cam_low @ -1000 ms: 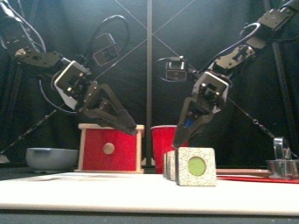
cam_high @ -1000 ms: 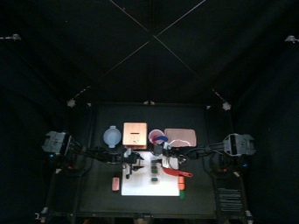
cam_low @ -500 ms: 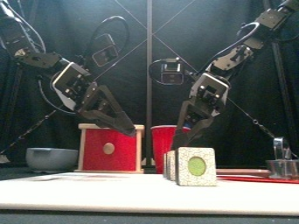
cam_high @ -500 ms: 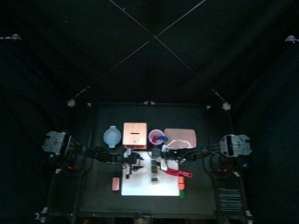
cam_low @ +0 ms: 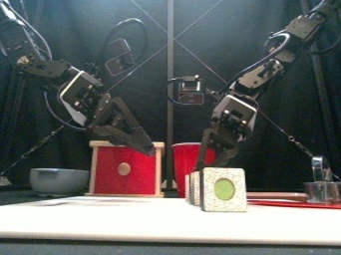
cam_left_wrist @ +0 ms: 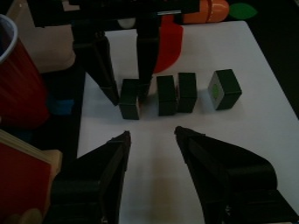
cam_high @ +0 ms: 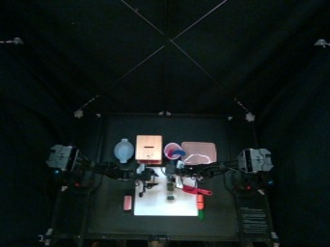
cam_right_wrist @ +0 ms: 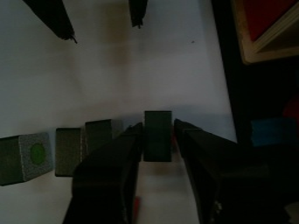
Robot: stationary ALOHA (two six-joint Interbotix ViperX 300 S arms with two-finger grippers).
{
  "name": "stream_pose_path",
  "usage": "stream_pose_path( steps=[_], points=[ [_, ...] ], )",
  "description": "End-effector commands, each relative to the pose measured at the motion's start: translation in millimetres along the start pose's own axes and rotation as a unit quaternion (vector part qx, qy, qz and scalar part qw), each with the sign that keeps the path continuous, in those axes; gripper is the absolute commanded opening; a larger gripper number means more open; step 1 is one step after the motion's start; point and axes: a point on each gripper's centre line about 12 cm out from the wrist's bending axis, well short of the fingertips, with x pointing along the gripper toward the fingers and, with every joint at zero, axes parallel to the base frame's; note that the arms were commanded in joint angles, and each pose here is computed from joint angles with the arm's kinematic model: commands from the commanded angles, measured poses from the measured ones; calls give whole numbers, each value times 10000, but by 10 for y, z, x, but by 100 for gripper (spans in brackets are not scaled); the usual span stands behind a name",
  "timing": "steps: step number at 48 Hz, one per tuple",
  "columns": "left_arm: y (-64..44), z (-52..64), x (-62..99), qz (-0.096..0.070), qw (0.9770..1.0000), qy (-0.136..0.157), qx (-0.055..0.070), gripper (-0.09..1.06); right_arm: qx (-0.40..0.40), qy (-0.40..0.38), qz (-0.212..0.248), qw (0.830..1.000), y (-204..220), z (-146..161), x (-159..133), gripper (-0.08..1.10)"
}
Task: Place sushi on board then cut the sushi with the knife then place the pieces on the plate
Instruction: Place the 4 sushi pieces on the plate
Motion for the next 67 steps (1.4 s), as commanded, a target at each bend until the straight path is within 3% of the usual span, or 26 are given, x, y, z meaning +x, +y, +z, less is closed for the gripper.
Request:
stream_pose_path(
  steps=[1, 8, 27, 42, 55, 67],
  points=[
    [14, 75, -6, 17, 9999, -122, -8, 83, 48, -215, 16, 9998, 4, 130, -79, 62],
    [14, 75, -6, 17, 9999, -122, -23, 82, 147, -64, 27, 9999, -10, 60, -179, 58],
    [9, 70, -4, 13, 9999, -114, -26, 82, 607, -15, -64, 9981, -197, -277, -782, 59],
    [8, 72, 5, 13, 9999, -114, -18, 82, 1025, -299, -580, 9926, -644, -378, -1109, 59],
    [24, 78, 8, 34, 9999, -120, -29, 82, 1543, -311, -1278, 9792, -1205, -482, -1128, 63],
    [25, 77, 8, 37, 9999, -120, -44, 82, 1617, -64, -1432, 9764, -1374, -568, -931, 83]
  ],
)
